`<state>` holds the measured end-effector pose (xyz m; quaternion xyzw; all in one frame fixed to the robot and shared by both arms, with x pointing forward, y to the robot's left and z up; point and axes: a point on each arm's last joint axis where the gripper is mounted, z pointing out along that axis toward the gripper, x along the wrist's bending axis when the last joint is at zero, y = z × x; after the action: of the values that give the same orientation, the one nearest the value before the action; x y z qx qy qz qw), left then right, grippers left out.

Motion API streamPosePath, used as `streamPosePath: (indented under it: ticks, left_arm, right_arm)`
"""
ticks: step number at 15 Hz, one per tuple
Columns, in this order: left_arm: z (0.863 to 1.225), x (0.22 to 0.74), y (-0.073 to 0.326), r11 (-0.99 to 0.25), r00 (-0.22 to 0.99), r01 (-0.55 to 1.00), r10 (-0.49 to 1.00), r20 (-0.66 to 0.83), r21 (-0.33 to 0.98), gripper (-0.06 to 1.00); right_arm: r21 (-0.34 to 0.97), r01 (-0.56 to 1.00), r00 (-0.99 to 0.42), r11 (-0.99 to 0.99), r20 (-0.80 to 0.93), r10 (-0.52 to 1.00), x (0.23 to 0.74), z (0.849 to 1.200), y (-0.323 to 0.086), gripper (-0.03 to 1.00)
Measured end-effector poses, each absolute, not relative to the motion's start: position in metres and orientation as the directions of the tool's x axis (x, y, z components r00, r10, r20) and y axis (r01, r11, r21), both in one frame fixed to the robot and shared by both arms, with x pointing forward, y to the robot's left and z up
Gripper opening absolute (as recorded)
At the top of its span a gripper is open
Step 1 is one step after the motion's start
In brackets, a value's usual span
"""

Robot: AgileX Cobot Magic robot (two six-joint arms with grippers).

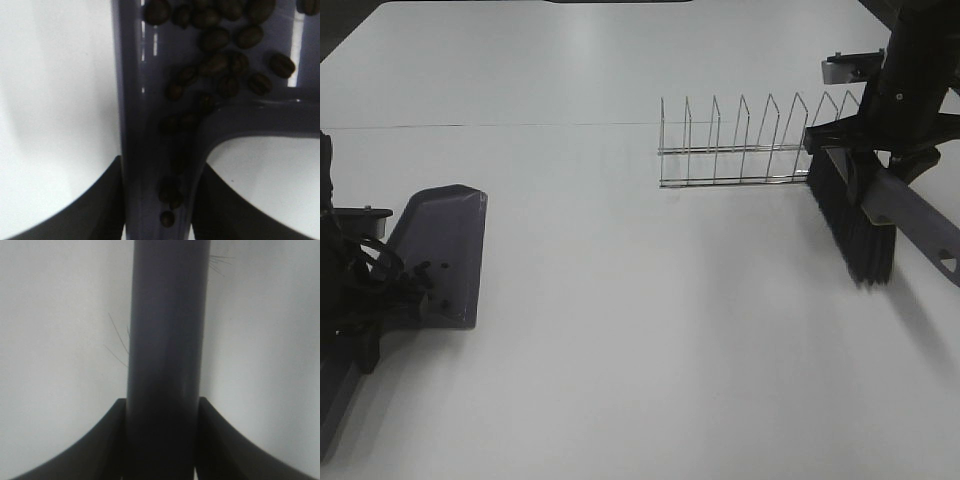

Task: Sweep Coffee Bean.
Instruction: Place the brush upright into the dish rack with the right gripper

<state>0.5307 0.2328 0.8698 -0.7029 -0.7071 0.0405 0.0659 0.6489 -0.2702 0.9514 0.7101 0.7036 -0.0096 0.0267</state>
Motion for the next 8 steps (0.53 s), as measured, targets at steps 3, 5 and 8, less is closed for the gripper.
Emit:
streamPosePath:
  ticks: [3,5,8]
  left_arm:
    - [0.87,0.531,0.232,0.012,-0.007,0.988,0.999,0.033,-0.151,0.33]
    - [0.87,0.531,0.232,0.012,-0.007,0.988,0.999,0.033,-0.151,0.33]
    - [0.87,0.531,0.232,0.014,-0.01,0.988,0.999,0.031,-0.151,0.33]
  right_arm:
    - [0.053,0.999,0.01,-0.008,-0.05,0.999,0.66,0.955,-0.269,0.31]
    - [0.07,0.998,0.002,0.002,-0.048,0.999,0.67,0.954,-0.268,0.31]
    - [0.089,0.996,-0.005,0.009,-0.047,0.999,0.691,0.945,-0.267,0.31]
